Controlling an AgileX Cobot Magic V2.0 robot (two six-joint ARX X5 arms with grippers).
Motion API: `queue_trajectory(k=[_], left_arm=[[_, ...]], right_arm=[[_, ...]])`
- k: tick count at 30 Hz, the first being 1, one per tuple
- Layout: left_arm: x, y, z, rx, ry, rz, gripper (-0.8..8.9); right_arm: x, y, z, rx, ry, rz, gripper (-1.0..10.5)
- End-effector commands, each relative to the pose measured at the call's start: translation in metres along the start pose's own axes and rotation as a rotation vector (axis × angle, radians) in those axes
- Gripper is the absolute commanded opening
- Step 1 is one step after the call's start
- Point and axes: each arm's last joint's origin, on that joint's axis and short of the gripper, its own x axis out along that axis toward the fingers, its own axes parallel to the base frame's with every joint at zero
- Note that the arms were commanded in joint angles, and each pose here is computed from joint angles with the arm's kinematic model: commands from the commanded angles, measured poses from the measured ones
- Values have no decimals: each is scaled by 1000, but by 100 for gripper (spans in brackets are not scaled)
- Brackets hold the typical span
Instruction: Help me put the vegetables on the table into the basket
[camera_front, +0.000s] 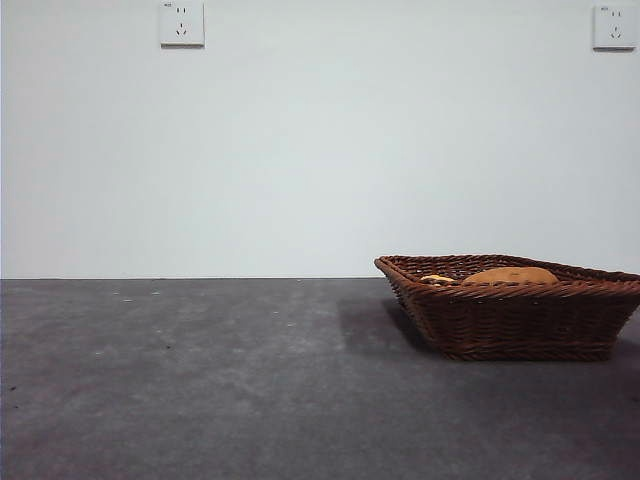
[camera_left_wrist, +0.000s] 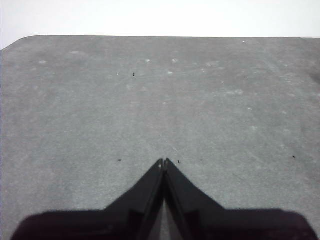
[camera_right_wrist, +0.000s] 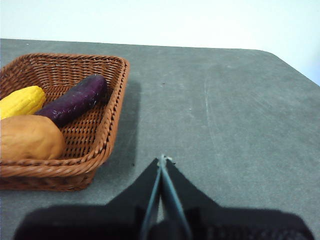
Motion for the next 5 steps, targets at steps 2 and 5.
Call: queue_trajectory(k=[2,5], left_arm=[[1,0,-3,7,5,2,-1],[1,0,-3,7,5,2,-1]], right_arm=[[0,0,-1,10,10,1,1],[0,0,-1,10,10,1,1]])
